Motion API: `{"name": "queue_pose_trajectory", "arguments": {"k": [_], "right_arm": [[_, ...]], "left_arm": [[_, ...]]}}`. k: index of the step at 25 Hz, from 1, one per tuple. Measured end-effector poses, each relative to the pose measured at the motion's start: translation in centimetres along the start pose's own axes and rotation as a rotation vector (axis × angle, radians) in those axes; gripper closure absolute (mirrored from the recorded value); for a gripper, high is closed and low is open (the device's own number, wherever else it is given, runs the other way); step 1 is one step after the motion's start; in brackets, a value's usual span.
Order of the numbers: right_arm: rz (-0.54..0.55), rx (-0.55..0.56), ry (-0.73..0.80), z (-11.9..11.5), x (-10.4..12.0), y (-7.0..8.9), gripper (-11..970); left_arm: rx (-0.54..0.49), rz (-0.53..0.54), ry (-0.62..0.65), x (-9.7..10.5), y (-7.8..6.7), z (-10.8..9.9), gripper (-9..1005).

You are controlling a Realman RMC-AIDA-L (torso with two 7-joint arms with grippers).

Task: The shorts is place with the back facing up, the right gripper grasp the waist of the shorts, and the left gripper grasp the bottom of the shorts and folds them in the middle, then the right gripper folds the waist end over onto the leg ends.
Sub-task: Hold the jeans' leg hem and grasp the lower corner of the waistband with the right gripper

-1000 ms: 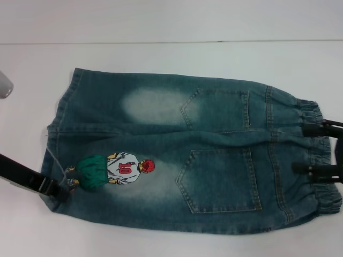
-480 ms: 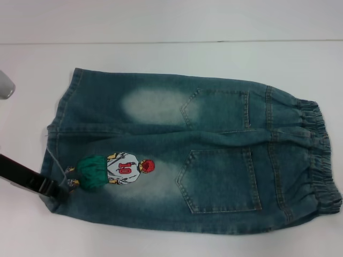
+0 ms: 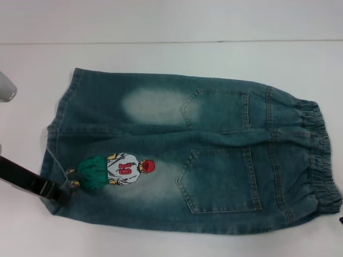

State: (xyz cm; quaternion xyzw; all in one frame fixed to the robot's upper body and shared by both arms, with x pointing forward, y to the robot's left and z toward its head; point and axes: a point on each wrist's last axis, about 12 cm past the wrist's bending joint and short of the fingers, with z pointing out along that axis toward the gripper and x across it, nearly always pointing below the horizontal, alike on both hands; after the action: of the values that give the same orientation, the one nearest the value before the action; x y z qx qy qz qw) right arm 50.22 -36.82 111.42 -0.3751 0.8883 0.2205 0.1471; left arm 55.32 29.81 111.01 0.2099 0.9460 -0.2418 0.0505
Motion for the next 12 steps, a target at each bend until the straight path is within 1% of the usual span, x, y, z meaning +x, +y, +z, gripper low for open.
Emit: {"name": "queue_pose_trajectory", "arguments": {"k": [4,12], "right_arm": [[-0.007,-0.003,0.007,0.8,-0.1,0.0,59],[-0.033,-0.019,-0.004,1.5,-0.3,0.0,73]], "left_arm": [[-0.001,0.001,0.000,0.0,0.0,0.0,968],[0.001,0.005,0.000,0.0,0.0,0.1,968]]}}
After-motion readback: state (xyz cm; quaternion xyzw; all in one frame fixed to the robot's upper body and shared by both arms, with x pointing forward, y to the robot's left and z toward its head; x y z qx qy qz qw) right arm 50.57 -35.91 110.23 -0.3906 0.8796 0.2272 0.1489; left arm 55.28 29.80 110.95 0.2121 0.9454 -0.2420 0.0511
